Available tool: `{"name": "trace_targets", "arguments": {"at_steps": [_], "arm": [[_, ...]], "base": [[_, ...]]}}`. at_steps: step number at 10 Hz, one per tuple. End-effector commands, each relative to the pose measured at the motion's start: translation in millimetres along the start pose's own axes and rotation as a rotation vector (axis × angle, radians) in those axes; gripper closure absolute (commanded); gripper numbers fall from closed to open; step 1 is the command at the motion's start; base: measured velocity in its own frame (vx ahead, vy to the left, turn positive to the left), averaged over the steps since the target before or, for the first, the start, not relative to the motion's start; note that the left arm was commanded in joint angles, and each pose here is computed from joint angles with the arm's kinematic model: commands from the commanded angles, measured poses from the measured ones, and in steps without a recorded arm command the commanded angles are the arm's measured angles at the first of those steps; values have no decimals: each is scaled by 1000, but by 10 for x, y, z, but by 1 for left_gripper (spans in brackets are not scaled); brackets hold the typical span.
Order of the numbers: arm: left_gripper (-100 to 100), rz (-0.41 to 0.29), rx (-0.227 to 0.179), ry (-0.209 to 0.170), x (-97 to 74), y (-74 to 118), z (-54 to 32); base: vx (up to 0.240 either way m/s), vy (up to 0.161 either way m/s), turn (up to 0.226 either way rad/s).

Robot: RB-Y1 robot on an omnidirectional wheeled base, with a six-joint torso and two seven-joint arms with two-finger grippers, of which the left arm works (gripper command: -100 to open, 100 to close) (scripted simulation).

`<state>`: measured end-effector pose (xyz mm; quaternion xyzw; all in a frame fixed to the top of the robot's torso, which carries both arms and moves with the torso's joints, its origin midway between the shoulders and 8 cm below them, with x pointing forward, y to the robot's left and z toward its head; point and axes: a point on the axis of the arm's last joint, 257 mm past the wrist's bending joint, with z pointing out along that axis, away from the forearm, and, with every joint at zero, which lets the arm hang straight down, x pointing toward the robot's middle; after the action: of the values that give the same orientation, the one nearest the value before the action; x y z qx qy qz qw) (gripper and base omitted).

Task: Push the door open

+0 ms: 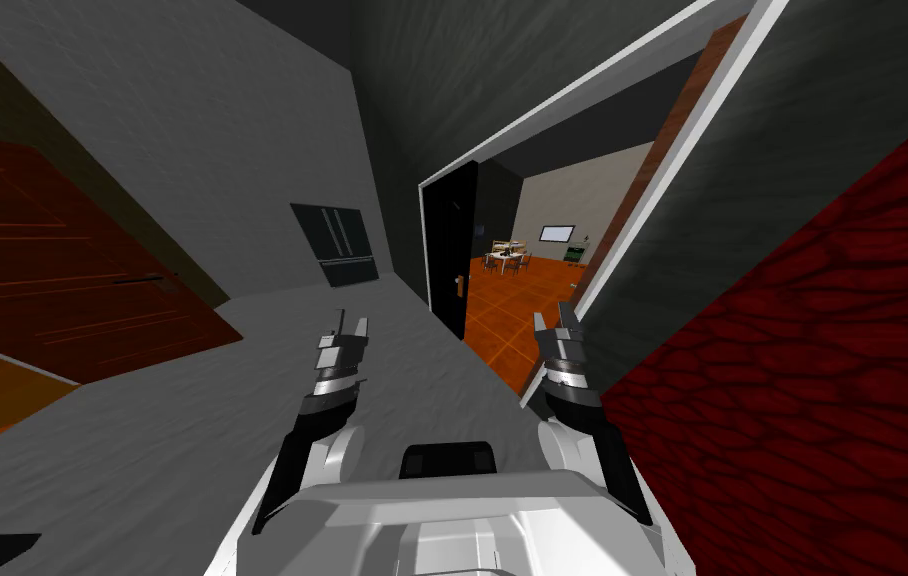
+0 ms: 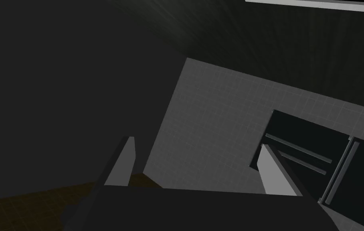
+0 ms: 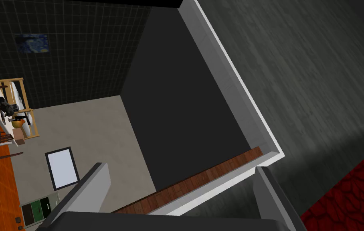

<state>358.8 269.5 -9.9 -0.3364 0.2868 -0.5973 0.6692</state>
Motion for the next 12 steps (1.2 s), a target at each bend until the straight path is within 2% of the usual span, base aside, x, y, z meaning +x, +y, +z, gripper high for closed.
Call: {"name": "trace_targets", "arguments": {"at_steps": [1, 12], "arm": [[-100, -11, -14, 17, 61, 108, 7], [-100, -88, -123, 117, 514, 874, 35]], "base": [[78, 44, -73], [123, 53, -75]]}}
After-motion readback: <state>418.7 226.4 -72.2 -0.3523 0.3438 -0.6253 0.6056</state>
